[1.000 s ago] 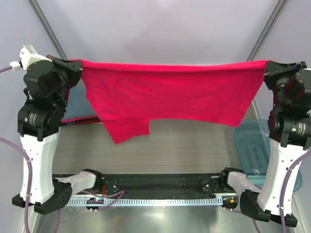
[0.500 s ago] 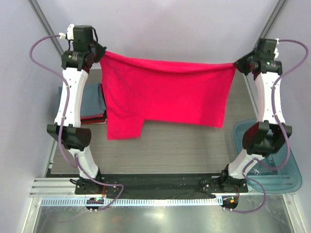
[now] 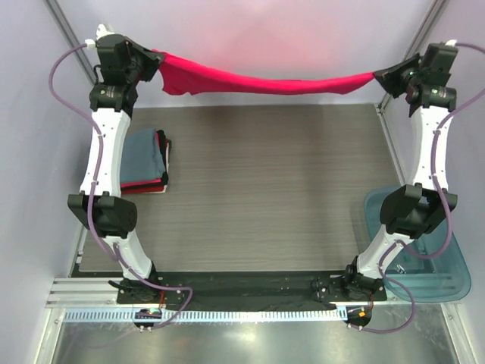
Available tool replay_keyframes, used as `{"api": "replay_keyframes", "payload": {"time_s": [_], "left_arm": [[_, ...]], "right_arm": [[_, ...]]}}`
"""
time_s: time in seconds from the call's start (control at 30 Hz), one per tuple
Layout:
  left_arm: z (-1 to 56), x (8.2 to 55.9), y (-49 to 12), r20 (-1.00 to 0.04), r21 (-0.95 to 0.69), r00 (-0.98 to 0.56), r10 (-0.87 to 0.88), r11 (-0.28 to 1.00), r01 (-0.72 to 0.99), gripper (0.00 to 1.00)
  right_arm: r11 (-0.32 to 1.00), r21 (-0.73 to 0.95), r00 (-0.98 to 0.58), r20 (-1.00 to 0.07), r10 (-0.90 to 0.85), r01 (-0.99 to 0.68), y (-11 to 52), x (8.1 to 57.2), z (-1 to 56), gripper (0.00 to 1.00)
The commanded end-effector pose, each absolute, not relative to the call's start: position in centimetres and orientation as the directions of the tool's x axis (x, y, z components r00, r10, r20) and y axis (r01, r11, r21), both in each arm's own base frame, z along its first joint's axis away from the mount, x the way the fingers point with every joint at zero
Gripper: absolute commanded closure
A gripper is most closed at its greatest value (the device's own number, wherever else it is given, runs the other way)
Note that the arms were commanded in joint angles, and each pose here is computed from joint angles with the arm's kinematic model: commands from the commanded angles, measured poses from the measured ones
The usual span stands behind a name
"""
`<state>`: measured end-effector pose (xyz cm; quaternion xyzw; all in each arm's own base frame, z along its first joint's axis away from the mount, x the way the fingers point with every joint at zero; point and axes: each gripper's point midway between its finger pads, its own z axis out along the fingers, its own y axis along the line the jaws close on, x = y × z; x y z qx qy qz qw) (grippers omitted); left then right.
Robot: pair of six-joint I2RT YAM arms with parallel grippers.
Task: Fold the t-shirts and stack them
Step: Fold the tshirt
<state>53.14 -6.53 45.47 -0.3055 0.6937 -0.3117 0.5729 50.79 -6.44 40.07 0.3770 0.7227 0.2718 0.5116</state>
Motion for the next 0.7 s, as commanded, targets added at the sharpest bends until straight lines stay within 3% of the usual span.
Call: {"api": "replay_keyframes", "payload": {"time_s": [0.0,0.1,0.37,0.47,0.67], "left_arm": [[44.6,54.4,-7.6,-0.632,-0.771,-0.160,-0.758,0.636,0.036,1.00],[37.9,54.6,-7.8,-0.604,-0.777,-0.226,-0.764,0.628,-0.049,1.00],[24.3,47.7,-4.7,-0.522,-0.754,-0.203,-0.828,0.560,-0.343,1.00],[20.4,44.5,-4.6,-0.472,-0.746,-0.215,-0.855,0.518,-0.419,1.00],[16.8,40.5,-3.7,-0.488,-0.694,-0.230,-0.842,0.534,-0.483,1.00]], "right_arm": [[0.532,0.783,-0.260,-0.467,0.845,0.322,-6.1,52.1,33.7,0.99],[0.526,0.763,-0.293,-0.440,0.849,0.377,-6.3,51.9,29.0,0.99],[0.516,0.687,-0.346,-0.385,0.856,0.511,-6.2,47.3,18.2,0.99],[0.506,0.626,-0.369,-0.347,0.862,0.593,-5.8,43.8,13.2,0.99],[0.493,0.506,-0.303,-0.414,0.859,0.708,-7.4,38.2,9.4,0.99]]}}
